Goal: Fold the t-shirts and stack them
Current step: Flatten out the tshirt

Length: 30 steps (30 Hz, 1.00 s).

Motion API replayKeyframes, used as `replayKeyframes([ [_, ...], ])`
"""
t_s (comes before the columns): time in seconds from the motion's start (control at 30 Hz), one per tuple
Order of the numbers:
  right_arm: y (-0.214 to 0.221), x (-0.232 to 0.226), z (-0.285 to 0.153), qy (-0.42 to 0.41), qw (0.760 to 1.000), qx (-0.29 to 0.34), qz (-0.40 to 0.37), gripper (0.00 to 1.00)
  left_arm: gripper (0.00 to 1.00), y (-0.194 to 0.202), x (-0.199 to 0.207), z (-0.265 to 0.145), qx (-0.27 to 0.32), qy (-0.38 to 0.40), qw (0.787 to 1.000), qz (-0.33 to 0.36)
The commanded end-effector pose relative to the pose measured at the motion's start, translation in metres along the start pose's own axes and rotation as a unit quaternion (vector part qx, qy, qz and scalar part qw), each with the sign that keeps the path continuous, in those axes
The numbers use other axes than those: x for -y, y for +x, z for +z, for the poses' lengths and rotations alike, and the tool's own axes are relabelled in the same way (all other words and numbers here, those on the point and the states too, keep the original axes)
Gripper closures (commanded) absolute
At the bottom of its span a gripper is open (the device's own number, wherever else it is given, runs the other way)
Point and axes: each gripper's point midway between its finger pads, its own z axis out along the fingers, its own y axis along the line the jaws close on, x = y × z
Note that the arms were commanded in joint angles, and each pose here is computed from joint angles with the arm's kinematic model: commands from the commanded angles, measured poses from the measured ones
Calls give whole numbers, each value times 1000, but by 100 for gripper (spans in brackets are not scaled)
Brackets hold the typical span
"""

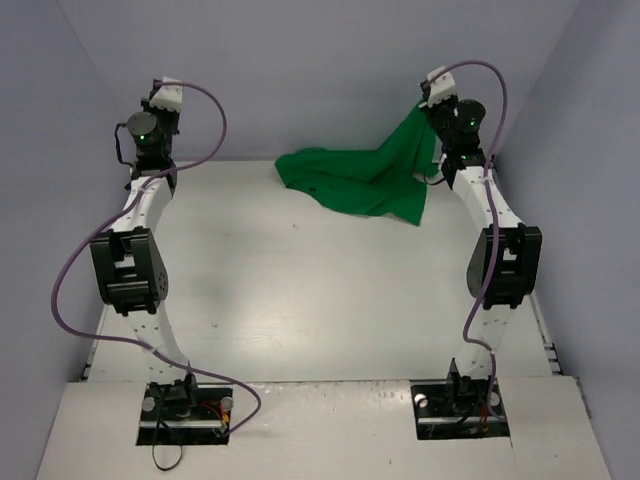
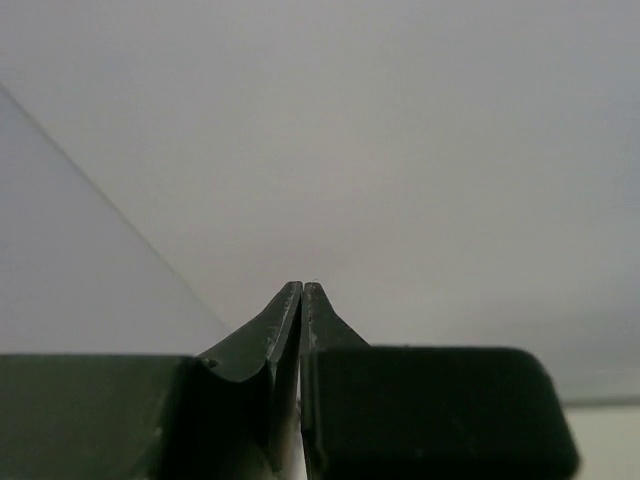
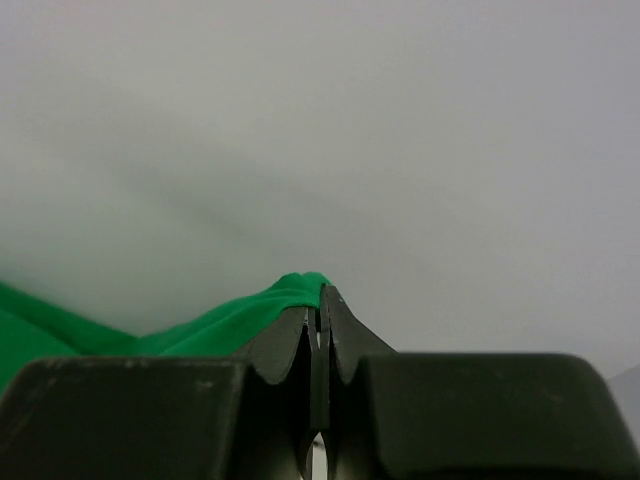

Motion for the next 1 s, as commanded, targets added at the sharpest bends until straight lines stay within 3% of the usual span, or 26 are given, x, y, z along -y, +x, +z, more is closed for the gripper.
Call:
replayKeyframes([
  [0.0,-76,9,-43,-14,994,84,-61,100,96,-111,19,-45,112,105,988,-15],
  [0.03,-66,4,-49,-22,994,72,-76,100,91,-108,37,-54,103,151,983,-23],
  [0.1,-33,-4,-62,-31,995,35,-89,100,63,-100,107,-92,61,279,958,-34],
  [0.2,-13,4,-71,-22,995,10,-94,100,46,-97,193,-140,16,391,920,-20],
  [0.27,-5,6,-69,-12,996,-2,-86,100,41,-92,242,-170,-23,454,891,-21],
  [0.3,-2,10,-66,-6,996,-6,-84,100,39,-110,271,-184,-21,482,876,-30],
  [0.37,9,29,-64,19,997,-22,-72,100,41,-113,317,-198,-55,517,852,-59],
  [0.43,19,36,-59,29,997,-34,-58,100,54,-111,353,-200,-84,525,842,-89],
  [0.5,25,45,-54,39,997,-40,-45,100,72,-115,387,-197,-109,520,837,-129],
  [0.57,24,55,-49,47,998,-39,-35,100,78,-123,417,-193,-124,498,838,-187],
  [0.6,26,57,-47,49,998,-40,-28,100,82,-122,430,-183,-118,474,850,-200],
  [0.97,49,54,-37,41,997,-53,39,100,93,-80,551,-139,-178,380,873,-250],
])
